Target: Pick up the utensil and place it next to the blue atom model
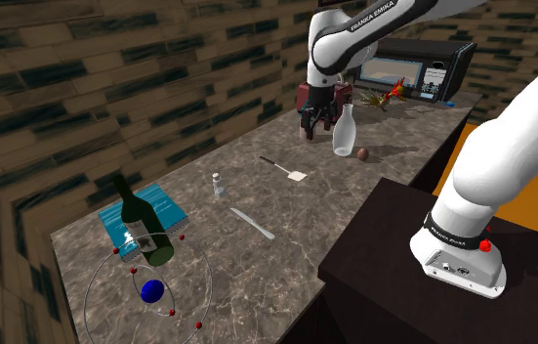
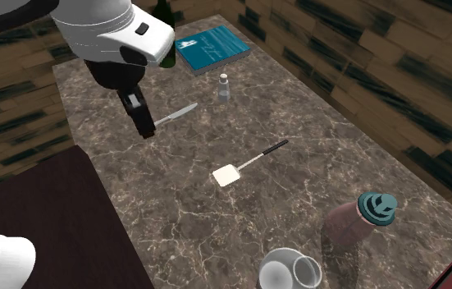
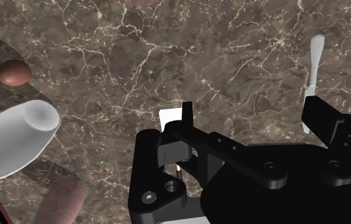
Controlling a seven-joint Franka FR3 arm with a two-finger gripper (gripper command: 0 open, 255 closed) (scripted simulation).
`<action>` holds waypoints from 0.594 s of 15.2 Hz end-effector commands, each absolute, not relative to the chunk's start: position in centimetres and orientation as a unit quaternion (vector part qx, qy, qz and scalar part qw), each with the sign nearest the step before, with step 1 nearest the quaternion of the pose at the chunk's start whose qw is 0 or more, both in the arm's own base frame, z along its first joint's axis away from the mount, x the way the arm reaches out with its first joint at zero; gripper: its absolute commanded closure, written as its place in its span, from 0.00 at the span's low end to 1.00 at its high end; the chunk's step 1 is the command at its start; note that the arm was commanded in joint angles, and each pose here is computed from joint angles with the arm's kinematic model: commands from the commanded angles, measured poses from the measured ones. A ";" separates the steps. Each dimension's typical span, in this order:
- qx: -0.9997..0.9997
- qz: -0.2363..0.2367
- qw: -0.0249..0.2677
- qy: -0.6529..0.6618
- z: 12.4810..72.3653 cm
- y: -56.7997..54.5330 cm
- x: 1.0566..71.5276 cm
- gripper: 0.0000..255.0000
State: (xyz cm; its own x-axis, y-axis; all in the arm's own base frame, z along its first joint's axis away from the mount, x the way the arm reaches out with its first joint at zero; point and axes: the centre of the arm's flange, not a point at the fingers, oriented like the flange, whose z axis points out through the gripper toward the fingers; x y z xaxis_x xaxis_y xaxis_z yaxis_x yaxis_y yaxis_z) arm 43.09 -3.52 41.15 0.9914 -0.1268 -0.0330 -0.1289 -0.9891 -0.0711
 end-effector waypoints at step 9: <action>-0.998 -0.003 0.023 0.061 31.5 -6.4 51.5 0.00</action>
